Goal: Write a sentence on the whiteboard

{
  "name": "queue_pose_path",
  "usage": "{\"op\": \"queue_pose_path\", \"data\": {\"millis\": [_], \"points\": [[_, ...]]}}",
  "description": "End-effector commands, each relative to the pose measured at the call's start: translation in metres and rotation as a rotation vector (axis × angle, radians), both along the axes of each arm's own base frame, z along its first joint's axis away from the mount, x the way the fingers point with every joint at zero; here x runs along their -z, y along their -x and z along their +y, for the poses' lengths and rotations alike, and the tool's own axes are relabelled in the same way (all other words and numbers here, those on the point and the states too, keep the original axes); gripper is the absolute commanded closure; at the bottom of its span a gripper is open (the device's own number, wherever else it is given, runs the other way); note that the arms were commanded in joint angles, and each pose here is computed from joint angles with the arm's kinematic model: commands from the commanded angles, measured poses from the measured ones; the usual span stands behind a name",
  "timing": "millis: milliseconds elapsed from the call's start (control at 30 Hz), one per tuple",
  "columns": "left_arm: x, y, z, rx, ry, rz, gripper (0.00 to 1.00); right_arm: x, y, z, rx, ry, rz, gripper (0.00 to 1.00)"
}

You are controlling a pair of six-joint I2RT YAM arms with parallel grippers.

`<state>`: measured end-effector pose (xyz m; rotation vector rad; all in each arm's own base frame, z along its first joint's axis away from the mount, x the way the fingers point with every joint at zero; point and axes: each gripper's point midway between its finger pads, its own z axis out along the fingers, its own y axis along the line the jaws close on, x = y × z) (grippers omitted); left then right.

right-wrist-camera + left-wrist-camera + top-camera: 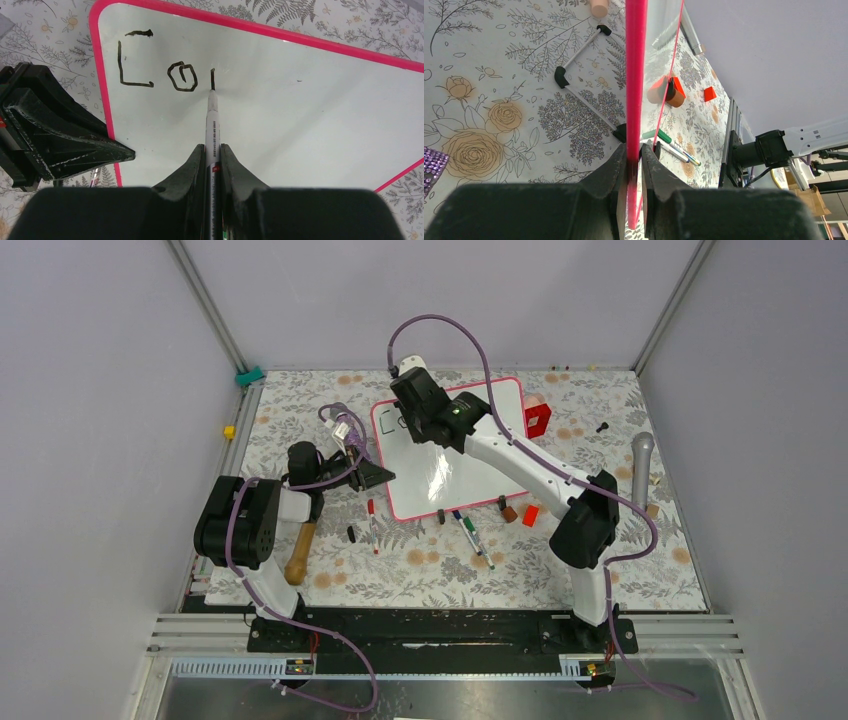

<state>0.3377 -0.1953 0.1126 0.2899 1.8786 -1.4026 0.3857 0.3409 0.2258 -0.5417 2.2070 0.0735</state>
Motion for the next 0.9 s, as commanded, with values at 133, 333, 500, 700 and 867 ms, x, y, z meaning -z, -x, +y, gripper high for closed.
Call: {"op": "queue_pose_path", "data": {"millis": [133, 333, 500, 700, 867], "points": [[-0.012, -0.012, 0.001, -0.007, 0.000, -0.081, 1.00, -0.010, -0.002, -0.014, 0.036, -0.013, -0.016, 1.00], [-0.012, -0.012, 0.001, -0.008, 0.000, -0.079, 1.00, -0.015, -0.007, -0.015, 0.045, -0.023, -0.025, 1.00], [-0.012, -0.012, 0.001, -0.008, 0.000, -0.079, 1.00, -0.018, -0.010, -0.014, 0.046, -0.025, -0.029, 1.00], [-0.012, -0.011, 0.001, -0.008, 0.000, -0.078, 1.00, -0.026, -0.014, -0.013, 0.048, -0.033, -0.039, 1.00], [-0.012, -0.011, 0.001, -0.006, 0.000, -0.079, 1.00, -0.027, -0.016, -0.011, 0.047, -0.035, -0.037, 1.00]]}}
